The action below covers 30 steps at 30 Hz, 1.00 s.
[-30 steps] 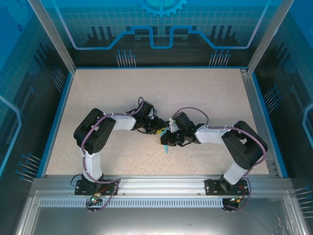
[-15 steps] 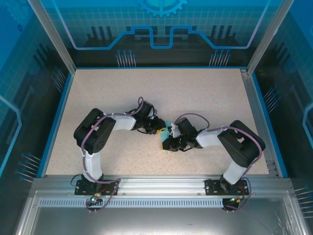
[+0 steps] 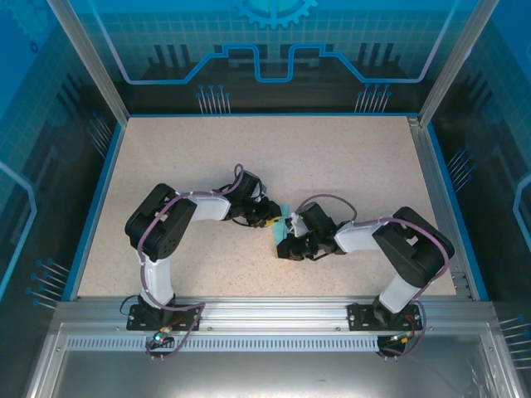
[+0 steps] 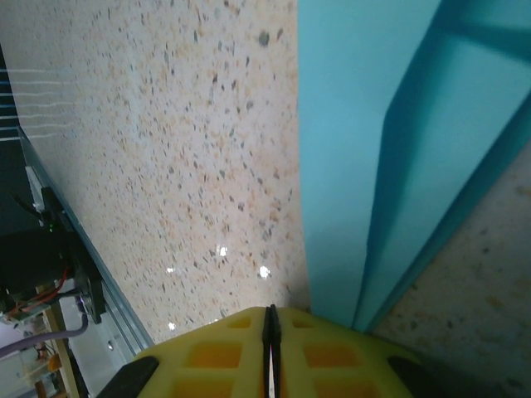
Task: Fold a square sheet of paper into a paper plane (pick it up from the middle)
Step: Fold the wing for the fifth time at the center of the table.
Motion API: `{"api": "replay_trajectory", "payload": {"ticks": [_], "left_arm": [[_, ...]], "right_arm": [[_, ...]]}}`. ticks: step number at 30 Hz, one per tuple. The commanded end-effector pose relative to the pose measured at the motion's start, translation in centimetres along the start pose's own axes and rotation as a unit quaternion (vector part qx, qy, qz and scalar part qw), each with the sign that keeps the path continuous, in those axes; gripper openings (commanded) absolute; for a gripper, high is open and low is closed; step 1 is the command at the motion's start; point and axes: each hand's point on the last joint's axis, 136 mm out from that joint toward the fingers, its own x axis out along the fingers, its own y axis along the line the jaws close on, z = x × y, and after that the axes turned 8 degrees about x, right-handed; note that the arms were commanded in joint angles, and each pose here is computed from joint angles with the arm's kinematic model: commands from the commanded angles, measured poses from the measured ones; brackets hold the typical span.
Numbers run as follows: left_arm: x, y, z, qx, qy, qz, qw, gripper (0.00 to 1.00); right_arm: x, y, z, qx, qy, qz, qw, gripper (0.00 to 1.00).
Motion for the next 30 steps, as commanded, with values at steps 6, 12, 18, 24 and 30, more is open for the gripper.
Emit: {"api": "replay_trajectory", "payload": {"ticks": [6,12,18,24,30], "left_arm": [[0.9,4.0,-1.9,-0.034,0.026,0.062,0.997,0.26],[0.8,3.9,-1.9,-0.035,0.024,0.061,0.997,0.27],[0.8,3.6,-1.6,-0.037,0.021,0.055,0.998,0.27],[0.9,3.4,-1.5,-0.036,0.022,0.052,0.998,0.27],[0.9,3.1,-1.4,-0.034,0.02,0.047,0.998,0.27]], "right_arm": [[-1.3,-2.2,-4.1,0.016,0.047,-0.055,0.997,0.12],[-4.8,2.2,0.9,-0.025,-0.056,-0.035,0.998,0.13],[-4.4,4.0,5.2,-0.005,-0.103,-0.007,0.995,0.13],[-1.8,3.7,6.7,0.024,-0.091,0.01,0.995,0.12],[-0.5,0.0,6.1,0.05,-0.073,-0.032,0.996,0.11]]}}
